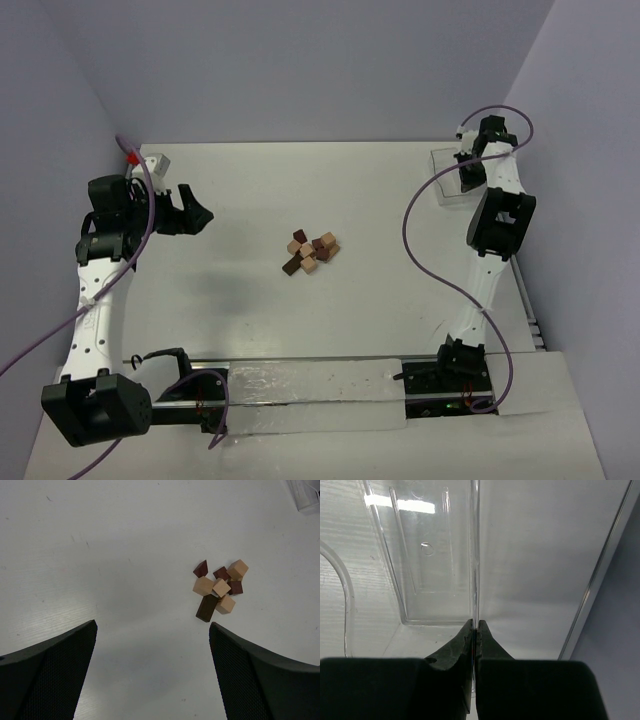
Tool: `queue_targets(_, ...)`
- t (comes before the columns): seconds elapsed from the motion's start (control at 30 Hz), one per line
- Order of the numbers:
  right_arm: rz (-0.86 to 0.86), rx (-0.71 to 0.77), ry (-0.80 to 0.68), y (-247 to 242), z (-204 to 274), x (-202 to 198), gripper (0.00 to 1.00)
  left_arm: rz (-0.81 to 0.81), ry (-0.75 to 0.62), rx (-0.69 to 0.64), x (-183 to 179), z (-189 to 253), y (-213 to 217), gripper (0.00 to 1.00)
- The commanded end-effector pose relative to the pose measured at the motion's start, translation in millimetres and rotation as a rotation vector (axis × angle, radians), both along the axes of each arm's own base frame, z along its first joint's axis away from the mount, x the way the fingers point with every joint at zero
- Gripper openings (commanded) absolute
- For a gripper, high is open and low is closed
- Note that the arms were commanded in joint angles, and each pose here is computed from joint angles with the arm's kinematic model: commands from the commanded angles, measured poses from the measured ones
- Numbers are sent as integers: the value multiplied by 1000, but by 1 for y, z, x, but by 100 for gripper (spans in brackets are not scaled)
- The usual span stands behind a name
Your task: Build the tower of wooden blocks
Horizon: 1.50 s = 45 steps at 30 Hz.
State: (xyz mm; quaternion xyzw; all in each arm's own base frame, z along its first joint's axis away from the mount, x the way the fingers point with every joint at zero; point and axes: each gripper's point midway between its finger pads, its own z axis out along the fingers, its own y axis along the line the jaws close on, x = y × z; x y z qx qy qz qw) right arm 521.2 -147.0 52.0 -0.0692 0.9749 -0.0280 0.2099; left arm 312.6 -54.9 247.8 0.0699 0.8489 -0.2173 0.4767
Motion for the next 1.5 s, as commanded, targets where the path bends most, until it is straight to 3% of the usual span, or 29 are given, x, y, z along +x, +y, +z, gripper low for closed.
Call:
queue_targets(0.0,-16,11,18,-14,-9,-4,4,-28,-39,-15,3,15,-4,99)
queue_targets(0.3,-26,20,50,-19,-18,-10,11,-27,-22,-30,7,14,-5,99)
queue_targets(0.37,-27,21,50,-19,-18,-10,24,-28,-19,-30,7,13,-5,99)
queue_targets(0.77,-33,71,39,-10,-7,-11,52,-21,-13,-29,9,10,-4,99)
queue_targets(0.87,-35,75,29,-8,2,-13,65,-19,-16,-30,9,12,-4,99)
queue_targets(0.9,-37,71,25,-8,5,-13,74,-17,-19,-29,9,12,-4,99)
queue_targets(1.03,-32,69,-5,-7,23,-13,86,-13,-28,-26,8,14,-3,99)
queue_targets(1.47,-3,66,-184,4,117,-7,89,-1,-64,-13,2,22,-1,99)
